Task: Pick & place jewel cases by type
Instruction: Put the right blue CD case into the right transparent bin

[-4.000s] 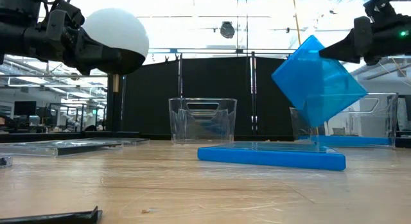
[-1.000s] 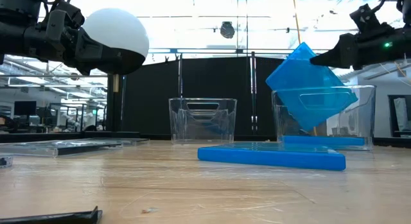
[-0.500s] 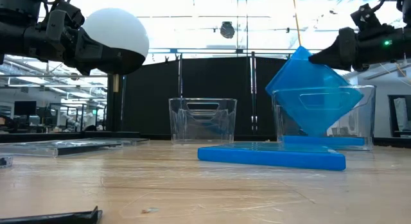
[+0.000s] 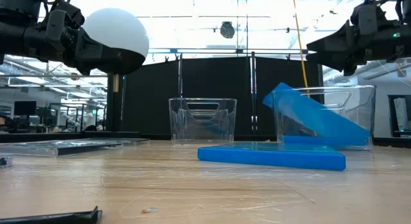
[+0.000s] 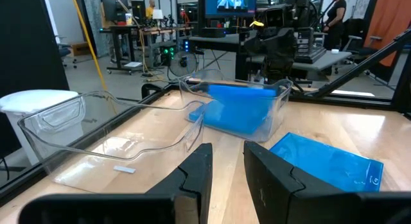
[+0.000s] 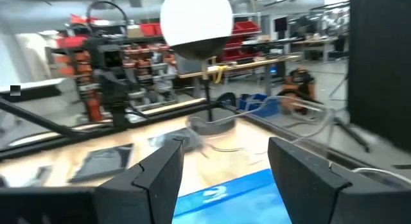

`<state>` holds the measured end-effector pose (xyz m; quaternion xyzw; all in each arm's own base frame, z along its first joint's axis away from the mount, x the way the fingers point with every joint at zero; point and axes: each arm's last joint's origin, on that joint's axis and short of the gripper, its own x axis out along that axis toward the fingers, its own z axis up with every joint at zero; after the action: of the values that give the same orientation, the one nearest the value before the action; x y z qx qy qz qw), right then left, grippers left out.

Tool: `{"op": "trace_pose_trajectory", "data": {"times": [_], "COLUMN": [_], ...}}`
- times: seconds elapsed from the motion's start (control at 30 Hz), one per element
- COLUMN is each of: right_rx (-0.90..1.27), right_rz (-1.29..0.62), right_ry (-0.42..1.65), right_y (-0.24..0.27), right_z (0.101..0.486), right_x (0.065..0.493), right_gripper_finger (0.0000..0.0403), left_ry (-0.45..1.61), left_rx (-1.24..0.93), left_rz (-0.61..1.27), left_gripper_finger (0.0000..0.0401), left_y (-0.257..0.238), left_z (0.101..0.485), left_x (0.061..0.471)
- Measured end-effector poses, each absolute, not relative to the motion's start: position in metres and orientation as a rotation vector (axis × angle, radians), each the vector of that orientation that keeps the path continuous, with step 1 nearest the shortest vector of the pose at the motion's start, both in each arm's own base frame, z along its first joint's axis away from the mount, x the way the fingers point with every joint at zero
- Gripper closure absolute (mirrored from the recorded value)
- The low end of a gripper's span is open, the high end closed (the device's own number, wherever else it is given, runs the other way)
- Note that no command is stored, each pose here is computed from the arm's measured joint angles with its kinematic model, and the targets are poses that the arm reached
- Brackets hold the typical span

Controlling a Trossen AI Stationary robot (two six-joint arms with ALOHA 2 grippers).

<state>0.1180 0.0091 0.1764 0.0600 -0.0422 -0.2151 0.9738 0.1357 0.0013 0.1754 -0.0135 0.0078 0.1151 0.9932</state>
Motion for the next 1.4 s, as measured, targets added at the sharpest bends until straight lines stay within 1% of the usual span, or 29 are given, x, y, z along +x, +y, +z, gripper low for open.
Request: {"op": "trace_pose_trajectory", "data": {"times": [0.23, 0.4, 0.5, 0.57, 0.63, 0.67, 0.73, 0.8, 0.87, 0.9, 1.0, 1.13, 1.4], "right_rx": [0.164, 0.195, 0.184, 0.161, 0.111, 0.102, 0.09, 0.057, -0.018, -0.048, -0.087, -0.13, -0.099], "right_rz": [-0.375, -0.229, -0.148, -0.146, -0.162, -0.17, -0.209, -0.249, -0.246, -0.242, -0.245, -0.254, -0.223], "right_ry": [-0.123, -0.221, -0.22, -0.158, -0.012, 0.024, 0.081, 0.146, 0.237, 0.268, 0.349, 0.511, 0.644], "right_y": [0.011, 0.014, 0.017, 0.018, 0.018, 0.019, 0.02, 0.021, 0.023, 0.024, 0.028, 0.03, 0.034], "right_z": [0.18, 0.19, 0.191, 0.186, 0.177, 0.182, 0.194, 0.202, 0.205, 0.208, 0.22, 0.211, 0.192], "right_x": [0.118, 0.118, 0.119, 0.122, 0.127, 0.13, 0.138, 0.147, 0.156, 0.161, 0.177, 0.193, 0.209], "right_gripper_finger": [0.0186, 0.0193, 0.0203, 0.0213, 0.023, 0.0243, 0.0277, 0.0324, 0.0376, 0.0389, 0.0397, 0.0402, 0.0403], "left_ry": [0.016, 0.016, 0.016, 0.016, 0.016, 0.016, 0.015, 0.015, 0.015, 0.016, 0.014, 0.014, 0.014], "left_rx": [-0.027, -0.027, -0.027, -0.027, -0.027, -0.027, -0.027, -0.027, -0.027, -0.027, -0.027, -0.027, -0.027], "left_rz": [0.231, 0.231, 0.231, 0.231, 0.231, 0.231, 0.231, 0.231, 0.231, 0.231, 0.231, 0.231, 0.231], "left_gripper_finger": [0.0304, 0.0304, 0.0304, 0.0304, 0.0304, 0.0304, 0.0304, 0.0304, 0.0304, 0.0304, 0.0304, 0.0304, 0.0304], "left_y": [0.001, 0.001, 0.001, 0.001, 0.001, 0.001, 0.001, 0.001, 0.001, 0.001, 0.001, 0.001, 0.001], "left_z": [0.175, 0.175, 0.175, 0.175, 0.175, 0.175, 0.175, 0.175, 0.175, 0.175, 0.176, 0.175, 0.176], "left_x": [0.136, 0.136, 0.136, 0.136, 0.136, 0.136, 0.136, 0.136, 0.136, 0.136, 0.136, 0.136, 0.136]}}
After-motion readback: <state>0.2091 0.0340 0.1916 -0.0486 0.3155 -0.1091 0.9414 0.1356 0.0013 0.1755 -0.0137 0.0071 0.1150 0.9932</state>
